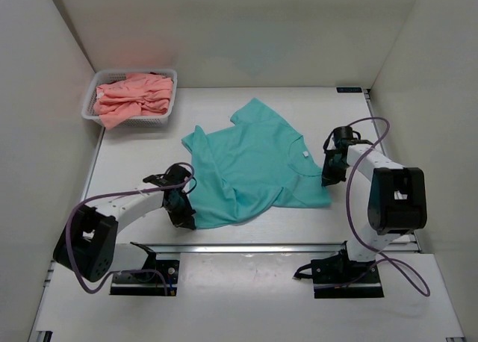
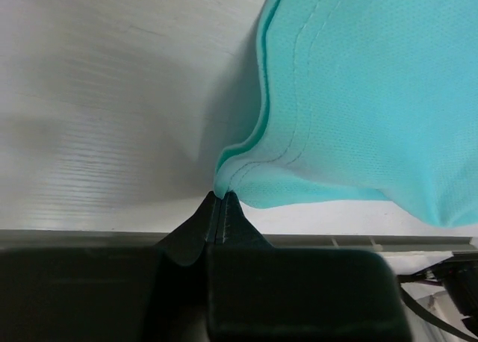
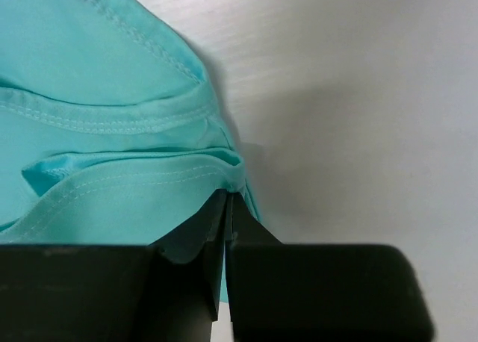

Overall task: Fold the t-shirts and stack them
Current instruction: Flatten the tshirt out

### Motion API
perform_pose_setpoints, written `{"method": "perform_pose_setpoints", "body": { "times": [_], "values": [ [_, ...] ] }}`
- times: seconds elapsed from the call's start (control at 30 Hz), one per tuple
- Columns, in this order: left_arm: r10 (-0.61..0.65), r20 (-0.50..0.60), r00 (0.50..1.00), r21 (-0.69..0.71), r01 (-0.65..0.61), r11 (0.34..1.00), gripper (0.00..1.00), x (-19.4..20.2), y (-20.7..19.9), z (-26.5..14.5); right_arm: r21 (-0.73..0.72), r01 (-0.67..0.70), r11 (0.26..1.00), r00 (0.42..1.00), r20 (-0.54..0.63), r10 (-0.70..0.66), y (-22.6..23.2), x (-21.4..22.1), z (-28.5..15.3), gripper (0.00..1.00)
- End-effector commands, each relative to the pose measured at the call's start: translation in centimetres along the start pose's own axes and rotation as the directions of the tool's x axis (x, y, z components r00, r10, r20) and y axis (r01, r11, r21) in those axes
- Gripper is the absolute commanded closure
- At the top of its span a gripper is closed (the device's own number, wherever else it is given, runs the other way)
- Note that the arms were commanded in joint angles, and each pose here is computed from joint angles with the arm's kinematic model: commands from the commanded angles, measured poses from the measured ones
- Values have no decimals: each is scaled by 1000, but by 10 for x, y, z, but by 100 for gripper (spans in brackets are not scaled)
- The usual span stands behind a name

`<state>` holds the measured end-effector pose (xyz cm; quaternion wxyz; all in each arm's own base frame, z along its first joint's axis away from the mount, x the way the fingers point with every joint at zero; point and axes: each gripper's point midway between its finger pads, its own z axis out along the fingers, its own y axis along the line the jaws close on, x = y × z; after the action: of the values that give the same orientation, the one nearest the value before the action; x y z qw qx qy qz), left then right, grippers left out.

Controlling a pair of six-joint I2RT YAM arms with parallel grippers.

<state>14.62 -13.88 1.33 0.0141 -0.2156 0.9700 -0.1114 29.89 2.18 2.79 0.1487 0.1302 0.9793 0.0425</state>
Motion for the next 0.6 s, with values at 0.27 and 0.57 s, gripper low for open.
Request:
{"method": "perform_pose_setpoints", "body": {
  "times": [0.27, 0.57],
  "values": [
    [27, 217, 976, 99, -49, 994, 100, -66, -37, -90, -184, 28, 983, 968, 252, 19, 44, -75, -104, 100],
    [-47, 601, 798, 274, -151, 950, 100, -163, -117, -254, -218, 248, 944, 692, 722, -15, 90, -131, -292, 100]
  ]
}}
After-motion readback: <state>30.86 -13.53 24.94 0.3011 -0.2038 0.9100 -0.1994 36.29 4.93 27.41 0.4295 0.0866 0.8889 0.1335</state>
